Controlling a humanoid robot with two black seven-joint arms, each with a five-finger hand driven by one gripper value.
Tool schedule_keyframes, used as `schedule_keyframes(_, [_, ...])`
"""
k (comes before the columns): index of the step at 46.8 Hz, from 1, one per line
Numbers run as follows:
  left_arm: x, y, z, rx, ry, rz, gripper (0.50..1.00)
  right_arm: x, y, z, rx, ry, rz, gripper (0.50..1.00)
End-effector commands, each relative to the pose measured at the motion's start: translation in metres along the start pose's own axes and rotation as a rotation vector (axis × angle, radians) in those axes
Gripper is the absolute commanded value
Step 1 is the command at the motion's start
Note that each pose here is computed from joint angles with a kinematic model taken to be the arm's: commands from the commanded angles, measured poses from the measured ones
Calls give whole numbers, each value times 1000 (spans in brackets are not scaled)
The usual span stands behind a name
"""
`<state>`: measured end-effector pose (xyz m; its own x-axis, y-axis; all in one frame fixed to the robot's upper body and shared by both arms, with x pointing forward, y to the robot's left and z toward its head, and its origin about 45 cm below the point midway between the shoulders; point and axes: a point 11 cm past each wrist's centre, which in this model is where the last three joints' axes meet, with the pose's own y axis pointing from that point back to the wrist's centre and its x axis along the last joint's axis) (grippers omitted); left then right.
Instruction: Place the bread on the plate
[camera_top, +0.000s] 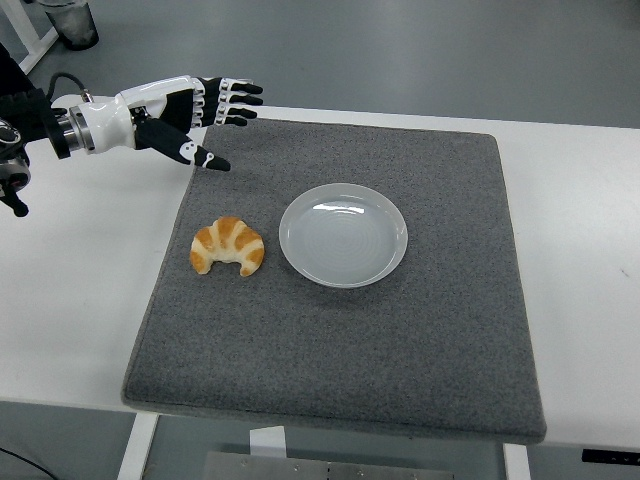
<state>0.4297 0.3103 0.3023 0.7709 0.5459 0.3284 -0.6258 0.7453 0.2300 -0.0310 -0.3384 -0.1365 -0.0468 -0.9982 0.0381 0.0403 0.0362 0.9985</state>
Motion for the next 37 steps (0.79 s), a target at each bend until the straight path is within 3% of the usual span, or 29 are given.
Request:
schedule_keyframes(1, [2, 8, 1, 65, -90, -35, 1000, 0, 0, 0, 0, -3, -1, 952])
schedule_keyframes(9, [2, 15, 13, 138, -268, -98, 1000, -1, 0, 0, 1, -6, -4, 952])
schedule_keyframes(18, [-12, 14, 4, 251, -470, -210, 1000, -1, 0, 0, 1, -6, -6, 952])
schedule_keyframes(37, [-36, 10, -16, 350, -603, -343, 999, -1, 0, 0, 1, -7, -6, 952])
